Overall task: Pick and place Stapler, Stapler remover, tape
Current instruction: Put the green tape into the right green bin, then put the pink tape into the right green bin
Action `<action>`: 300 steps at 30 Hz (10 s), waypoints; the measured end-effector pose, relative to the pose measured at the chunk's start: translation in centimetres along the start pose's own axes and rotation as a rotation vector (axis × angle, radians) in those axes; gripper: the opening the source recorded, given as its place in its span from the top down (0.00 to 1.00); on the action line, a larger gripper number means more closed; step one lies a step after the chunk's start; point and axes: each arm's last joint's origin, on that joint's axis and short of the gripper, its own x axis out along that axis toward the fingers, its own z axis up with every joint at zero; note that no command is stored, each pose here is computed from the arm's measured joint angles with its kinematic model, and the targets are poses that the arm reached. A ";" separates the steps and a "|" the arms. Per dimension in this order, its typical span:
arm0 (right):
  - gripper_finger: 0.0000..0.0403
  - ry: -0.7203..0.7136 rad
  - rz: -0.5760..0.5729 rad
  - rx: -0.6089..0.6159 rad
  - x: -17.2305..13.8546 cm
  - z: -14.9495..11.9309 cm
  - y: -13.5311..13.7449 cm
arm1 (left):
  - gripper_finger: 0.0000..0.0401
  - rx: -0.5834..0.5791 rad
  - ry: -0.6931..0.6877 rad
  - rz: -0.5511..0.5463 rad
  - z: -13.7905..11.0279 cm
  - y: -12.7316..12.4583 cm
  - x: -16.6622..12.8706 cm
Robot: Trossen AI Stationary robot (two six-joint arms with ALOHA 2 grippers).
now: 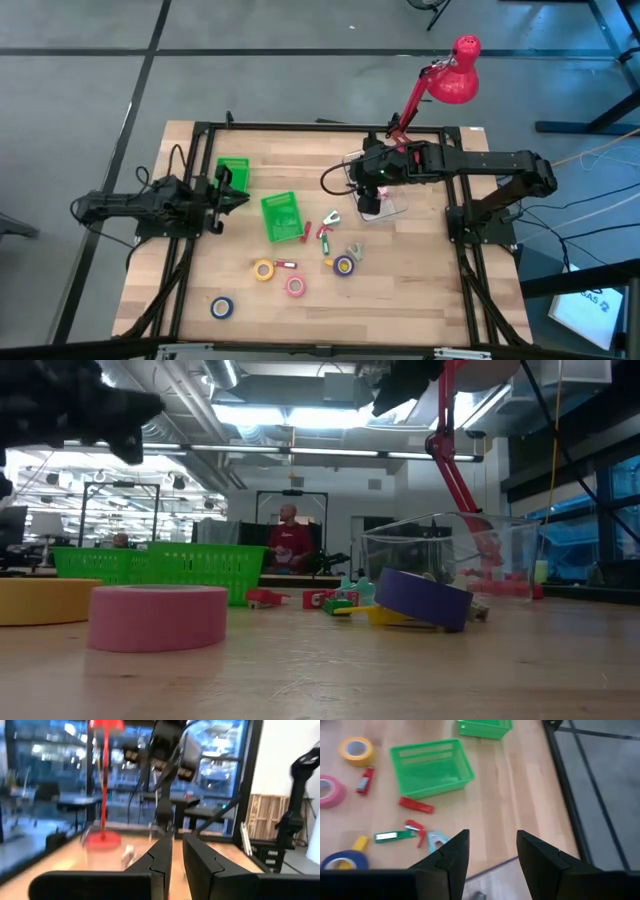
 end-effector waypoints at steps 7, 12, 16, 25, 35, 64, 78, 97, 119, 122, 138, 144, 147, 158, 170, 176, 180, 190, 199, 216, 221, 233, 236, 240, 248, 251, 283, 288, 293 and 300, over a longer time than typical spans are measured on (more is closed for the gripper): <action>0.59 0.040 0.046 -0.033 -0.2 -0.4 0.9 | 0.89 -0.037 0.113 -0.006 -1.1 0.2 -0.1; 0.59 0.058 0.063 -0.067 -0.4 -0.6 1.6 | 0.89 0.027 0.149 -0.053 -1.4 0.1 -0.1; 0.59 0.070 0.079 -0.137 -0.5 -0.7 2.1 | 0.89 0.100 0.146 -0.062 -1.4 0.1 -0.1; 0.59 0.112 0.089 -0.192 -0.6 -1.2 2.3 | 0.89 0.134 0.152 -0.060 -1.4 0.1 -0.1; 0.59 0.105 0.136 -0.226 -1.0 -1.2 3.8 | 0.89 0.127 0.152 -0.058 -1.4 0.1 -0.1; 0.59 -0.088 0.364 -0.101 -4.7 -0.7 13.6 | 0.89 0.126 0.153 -0.057 -1.4 0.1 -0.1; 0.59 0.124 0.360 -0.455 0.2 -3.2 18.4 | 0.89 0.126 0.153 -0.057 -1.4 0.1 -0.1; 0.40 0.069 0.306 -0.705 8.2 -13.4 20.3 | 0.89 0.126 0.153 -0.057 -1.4 0.1 -0.1; 0.48 0.048 0.256 -0.833 12.0 -14.2 20.8 | 0.89 0.126 0.153 -0.052 -1.5 0.1 -0.1; 0.53 0.046 0.256 -0.830 12.0 -14.1 20.7 | 0.89 0.126 0.153 -0.052 -1.5 0.1 -0.1; 0.91 0.039 0.252 -0.826 11.9 -13.9 20.8 | 0.89 0.126 0.153 -0.053 -1.5 0.1 -0.1; 0.91 0.033 0.258 -0.823 11.3 -12.1 21.0 | 0.89 0.126 0.153 -0.053 -1.5 0.1 -0.1; 0.91 0.030 0.265 -0.817 10.9 -10.8 21.0 | 0.89 0.126 0.153 -0.053 -1.5 0.1 -0.1; 0.91 -0.017 0.327 -0.763 8.0 -4.3 20.6 | 0.89 0.126 0.153 -0.053 -1.5 0.1 -0.1; 0.91 -0.166 0.392 -0.691 4.9 1.3 19.6 | 0.89 0.126 0.153 -0.054 -1.5 0.1 -0.1; 0.91 -0.228 0.400 -0.674 4.4 2.7 18.9 | 0.89 0.126 0.153 -0.054 -1.4 0.1 -0.1; 0.91 -0.277 0.417 -0.694 4.7 3.3 18.4 | 0.89 0.126 0.153 -0.054 -1.5 0.1 -0.1; 0.91 -0.354 0.372 -0.653 6.7 5.0 14.6 | 0.89 0.126 0.153 -0.054 -1.4 0.1 -0.1; 0.91 -0.408 0.380 -0.552 11.8 5.9 9.6 | 0.89 0.127 0.156 -0.049 -1.5 0.1 -0.1; 0.91 -0.226 0.408 -0.223 23.6 1.8 3.5 | 0.89 0.126 0.165 -0.046 -1.6 0.1 -0.1; 0.87 -0.184 0.409 -0.153 25.0 0.9 2.9 | 0.89 0.126 0.165 -0.046 -1.6 0.1 -0.1; 0.83 -0.240 0.393 -0.128 24.9 1.5 2.5 | 0.89 0.126 0.165 -0.046 -1.6 0.1 -0.1; 0.83 -0.240 0.393 -0.128 24.9 1.5 2.6 | 0.89 0.126 0.165 -0.046 -1.6 0.1 -0.1; 0.83 -0.247 0.394 -0.132 24.9 1.6 2.8 | 0.89 0.126 0.165 -0.046 -1.6 0.1 -0.1; 0.71 -0.274 0.354 -0.141 24.7 2.0 3.5 | 0.89 0.126 0.165 -0.045 -1.6 0.1 -0.1; 0.62 -0.270 0.331 -0.141 24.5 2.5 3.7 | 0.89 0.126 0.165 -0.046 -1.6 0.1 -0.1; 0.54 -0.225 0.454 -0.248 16.4 9.8 9.3 | 0.89 0.126 0.165 -0.046 -1.6 0.1 -0.1; 0.54 -0.198 0.501 -0.292 14.7 10.1 11.8 | 0.89 0.126 0.165 -0.045 -1.6 0.1 -0.1; 0.54 -0.154 0.551 -0.345 13.3 9.5 14.7 | 0.89 0.126 0.165 -0.045 -1.6 0.1 -0.1; 0.54 -0.110 0.619 -0.420 11.3 8.4 18.7 | 0.89 0.126 0.165 -0.045 -1.6 0.1 -0.1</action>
